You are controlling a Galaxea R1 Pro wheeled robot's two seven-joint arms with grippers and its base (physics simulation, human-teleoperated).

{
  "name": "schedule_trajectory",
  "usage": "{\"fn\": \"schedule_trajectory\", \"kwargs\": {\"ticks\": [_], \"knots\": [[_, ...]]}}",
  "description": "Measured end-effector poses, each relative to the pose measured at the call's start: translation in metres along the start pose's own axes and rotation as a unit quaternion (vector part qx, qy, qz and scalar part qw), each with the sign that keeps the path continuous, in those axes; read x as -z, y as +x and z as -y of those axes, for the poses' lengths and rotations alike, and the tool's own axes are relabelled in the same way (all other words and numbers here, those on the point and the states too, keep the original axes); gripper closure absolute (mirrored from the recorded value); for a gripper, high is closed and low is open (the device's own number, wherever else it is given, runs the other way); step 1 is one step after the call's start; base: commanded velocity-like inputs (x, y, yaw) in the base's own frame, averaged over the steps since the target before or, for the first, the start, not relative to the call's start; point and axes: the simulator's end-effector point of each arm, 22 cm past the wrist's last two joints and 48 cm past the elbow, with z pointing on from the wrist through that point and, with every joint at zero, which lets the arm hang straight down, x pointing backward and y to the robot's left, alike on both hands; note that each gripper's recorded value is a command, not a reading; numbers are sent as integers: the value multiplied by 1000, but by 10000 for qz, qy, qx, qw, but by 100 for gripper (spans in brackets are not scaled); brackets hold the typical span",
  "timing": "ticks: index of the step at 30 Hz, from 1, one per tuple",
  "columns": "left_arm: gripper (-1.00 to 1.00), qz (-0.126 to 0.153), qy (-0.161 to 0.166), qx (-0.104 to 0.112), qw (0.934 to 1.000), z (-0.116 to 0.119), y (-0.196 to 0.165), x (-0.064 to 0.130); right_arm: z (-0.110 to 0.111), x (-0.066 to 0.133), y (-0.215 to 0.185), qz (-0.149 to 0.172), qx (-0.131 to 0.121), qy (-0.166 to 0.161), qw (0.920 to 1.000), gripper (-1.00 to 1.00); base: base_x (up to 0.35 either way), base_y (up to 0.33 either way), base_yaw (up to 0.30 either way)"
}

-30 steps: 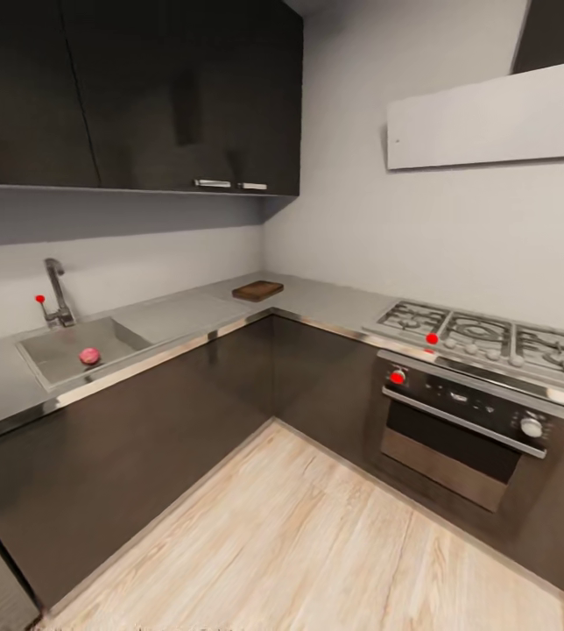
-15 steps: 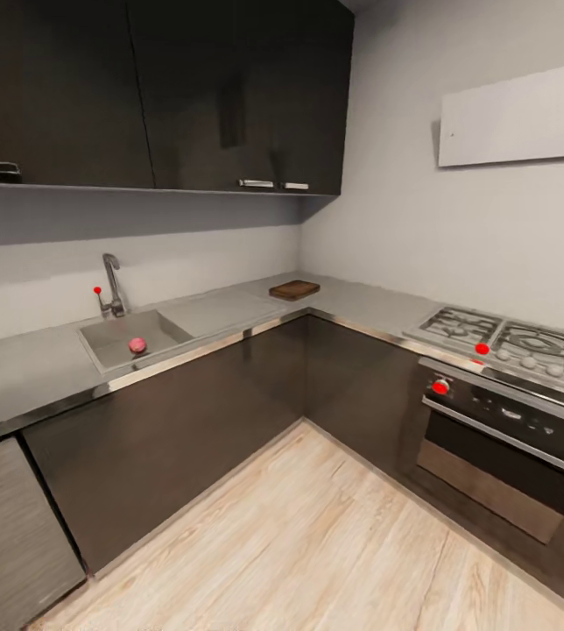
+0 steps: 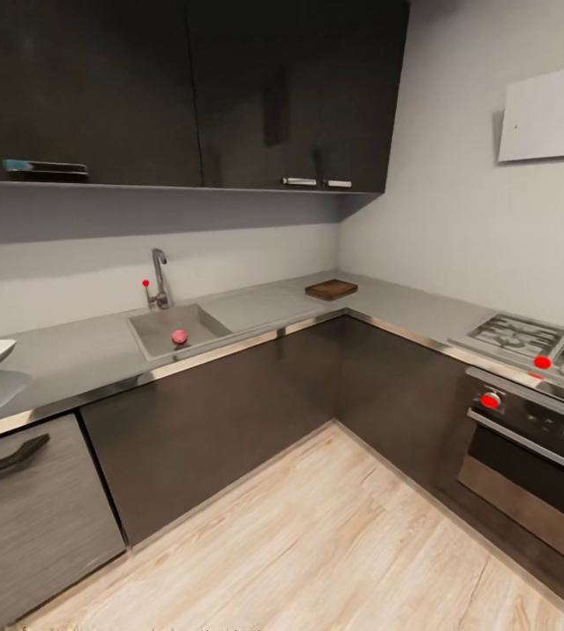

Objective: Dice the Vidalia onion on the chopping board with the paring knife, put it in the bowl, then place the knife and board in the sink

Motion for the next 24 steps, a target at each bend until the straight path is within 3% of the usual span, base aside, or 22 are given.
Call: {"fn": "schedule_trajectory", "kwargs": {"ticks": [24], "knots": [[-100, -57, 4, 0, 10000, 1, 4, 0, 0, 0, 4, -57, 0, 0, 10000, -100, 0, 0, 273]]}}
